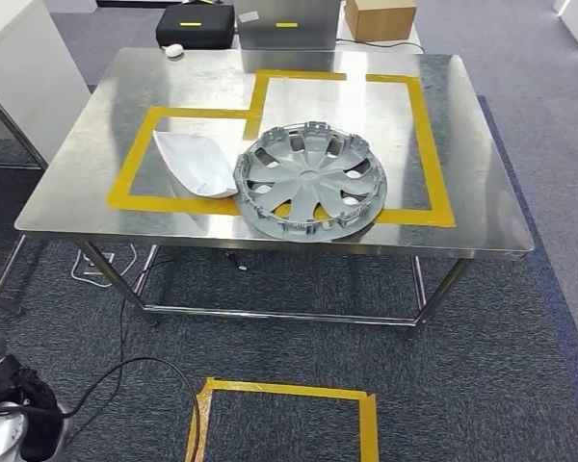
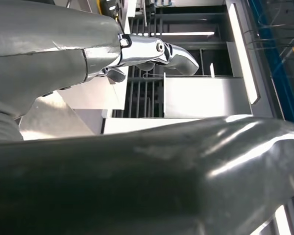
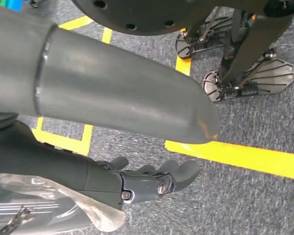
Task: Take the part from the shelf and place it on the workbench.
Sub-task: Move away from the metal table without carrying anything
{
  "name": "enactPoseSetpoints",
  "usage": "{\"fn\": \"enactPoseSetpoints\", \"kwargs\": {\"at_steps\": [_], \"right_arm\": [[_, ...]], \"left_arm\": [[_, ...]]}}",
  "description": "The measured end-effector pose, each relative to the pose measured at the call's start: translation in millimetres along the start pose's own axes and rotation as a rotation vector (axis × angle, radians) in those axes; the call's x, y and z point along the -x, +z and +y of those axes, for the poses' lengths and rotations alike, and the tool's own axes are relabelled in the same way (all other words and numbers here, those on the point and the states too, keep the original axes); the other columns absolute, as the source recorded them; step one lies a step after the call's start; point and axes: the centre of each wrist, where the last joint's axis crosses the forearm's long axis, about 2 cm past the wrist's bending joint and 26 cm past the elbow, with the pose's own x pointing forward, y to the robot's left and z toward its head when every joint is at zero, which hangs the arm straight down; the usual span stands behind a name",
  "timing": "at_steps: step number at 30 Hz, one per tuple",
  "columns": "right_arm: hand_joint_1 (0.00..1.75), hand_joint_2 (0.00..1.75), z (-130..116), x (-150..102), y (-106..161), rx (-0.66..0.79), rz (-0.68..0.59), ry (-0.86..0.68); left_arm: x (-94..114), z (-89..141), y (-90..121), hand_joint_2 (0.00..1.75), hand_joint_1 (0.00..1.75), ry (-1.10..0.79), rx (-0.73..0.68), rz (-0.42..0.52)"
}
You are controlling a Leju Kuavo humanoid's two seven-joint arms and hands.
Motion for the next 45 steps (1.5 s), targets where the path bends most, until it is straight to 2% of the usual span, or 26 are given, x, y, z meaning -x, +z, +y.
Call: {"fn": "enactPoseSetpoints", "kwargs": {"at_steps": [45], "right_arm": [[0.0, 0.0, -2.8, -0.3, -0.3, -0.018, -0.001, -0.023]], "left_arm": [[-0.7, -1.9, 2.0, 0.0, 0.0, 0.004, 0.074, -0.006]]}}
